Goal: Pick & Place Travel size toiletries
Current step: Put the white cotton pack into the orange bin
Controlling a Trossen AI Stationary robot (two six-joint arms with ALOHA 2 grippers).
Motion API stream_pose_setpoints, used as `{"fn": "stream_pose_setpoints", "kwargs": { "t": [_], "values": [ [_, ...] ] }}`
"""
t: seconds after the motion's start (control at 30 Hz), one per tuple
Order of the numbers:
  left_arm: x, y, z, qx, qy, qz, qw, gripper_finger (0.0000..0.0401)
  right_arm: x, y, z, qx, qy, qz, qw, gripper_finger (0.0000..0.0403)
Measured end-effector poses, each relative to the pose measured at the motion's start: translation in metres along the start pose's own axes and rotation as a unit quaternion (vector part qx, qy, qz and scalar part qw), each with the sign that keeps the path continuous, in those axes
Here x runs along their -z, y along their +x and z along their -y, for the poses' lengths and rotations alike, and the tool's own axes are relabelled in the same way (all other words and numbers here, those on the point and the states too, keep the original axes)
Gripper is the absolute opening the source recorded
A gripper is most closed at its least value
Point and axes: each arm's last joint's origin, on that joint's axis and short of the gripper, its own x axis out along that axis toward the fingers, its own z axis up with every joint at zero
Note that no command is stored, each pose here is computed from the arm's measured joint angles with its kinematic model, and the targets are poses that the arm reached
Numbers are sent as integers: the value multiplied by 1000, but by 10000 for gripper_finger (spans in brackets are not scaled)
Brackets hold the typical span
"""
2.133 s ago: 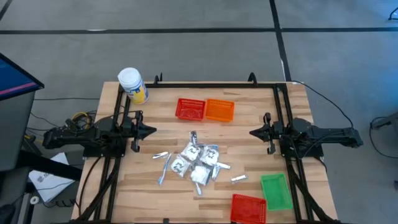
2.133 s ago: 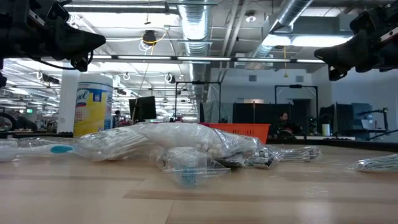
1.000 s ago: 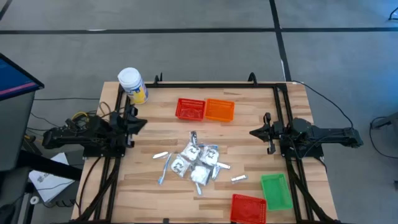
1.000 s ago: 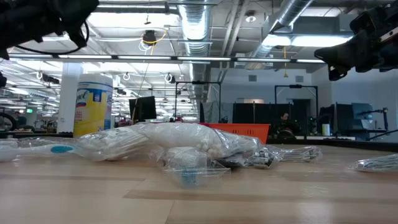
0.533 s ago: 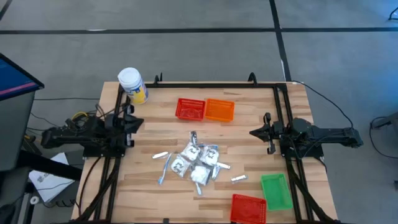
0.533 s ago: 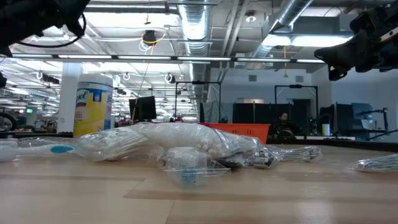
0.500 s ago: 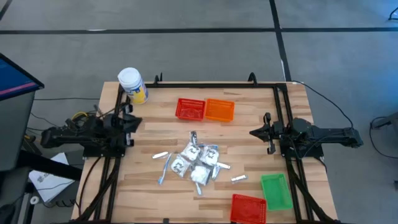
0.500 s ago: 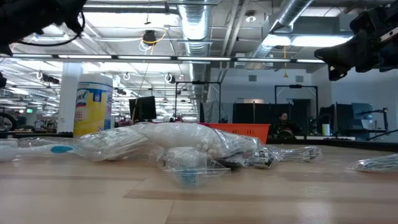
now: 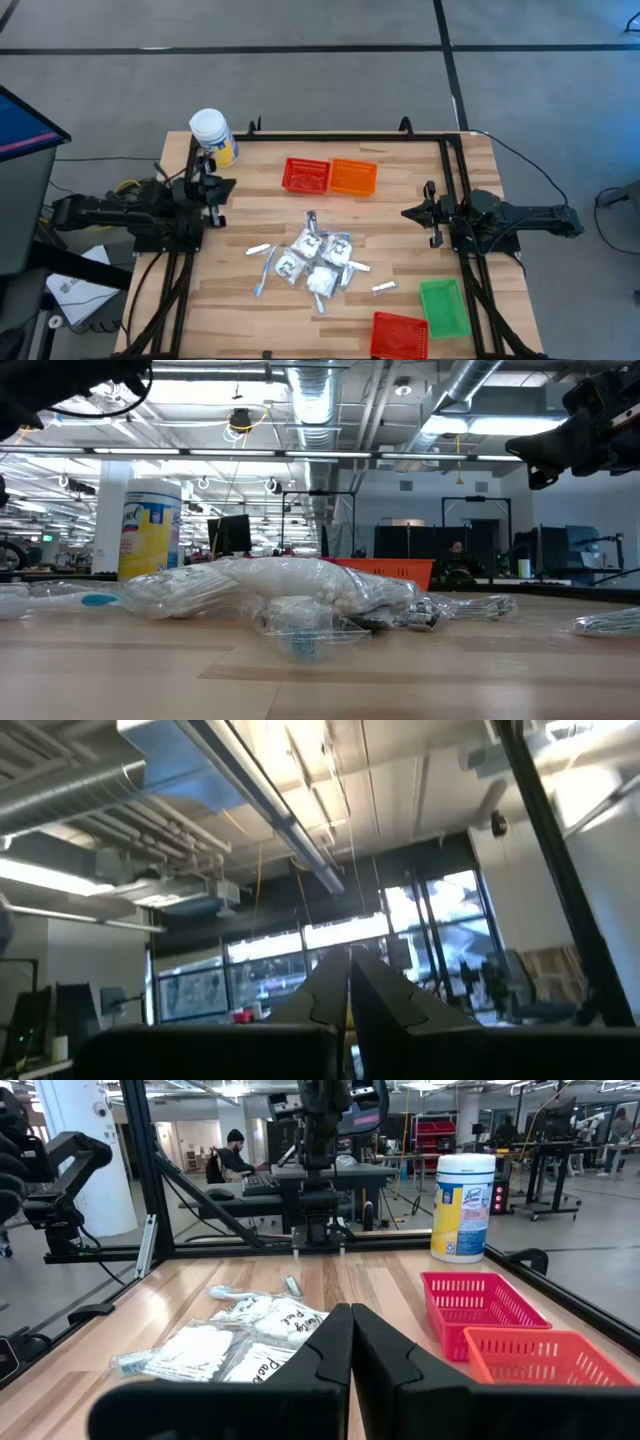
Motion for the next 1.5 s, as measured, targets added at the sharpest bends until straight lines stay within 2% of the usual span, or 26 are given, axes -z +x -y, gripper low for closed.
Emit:
{"fn": "stream_pose_setpoints", "kwargs": {
  "t": [0.1, 0.27, 0.37, 0.57, 0.7, 0.83, 1.0, 1.1, 1.27, 1.37, 1.5],
  "values": [
    [-3, 2, -1, -5, -5, 22, 1000, 8, 0, 0, 0, 0, 0, 0, 1000, 0],
    [-12, 2, -2, -5, -53, 79, 995, 8, 0, 0, 0, 0, 2, -1, 1000, 0],
    [-17, 1, -3, -9, -67, 107, 992, 8, -1, -1, 0, -4, 22, -15, 1000, 0],
    [-26, -1, -6, -14, -96, 157, 983, 8, -1, -1, 0, -3, 22, -18, 1000, 0],
    [-38, 1, -9, -14, -103, 195, 975, 8, -1, -1, 0, -3, 22, -18, 1000, 0],
    [-48, 9, -8, 15, -93, 212, 973, 8, -1, -1, 0, -3, 22, -18, 1000, 0],
    [-37, 19, -3, 51, -104, 180, 977, 8, -16, -2, -1, -6, 24, 57, 998, 0],
    [-33, 22, -2, 56, -116, 170, 977, 8, -20, -2, -1, -6, 24, 77, 997, 0],
    [-47, 28, -5, 63, -162, 194, 965, 8, -25, -3, 0, 3, 21, 106, 994, 0],
    [-48, 28, -3, 96, -185, 194, 959, 8, -32, -5, 2, 35, 18, 143, 989, 0],
    [-47, 27, 0, 149, -184, 191, 953, 8, -41, -8, 2, 30, 17, 194, 980, 0]
  ]
}}
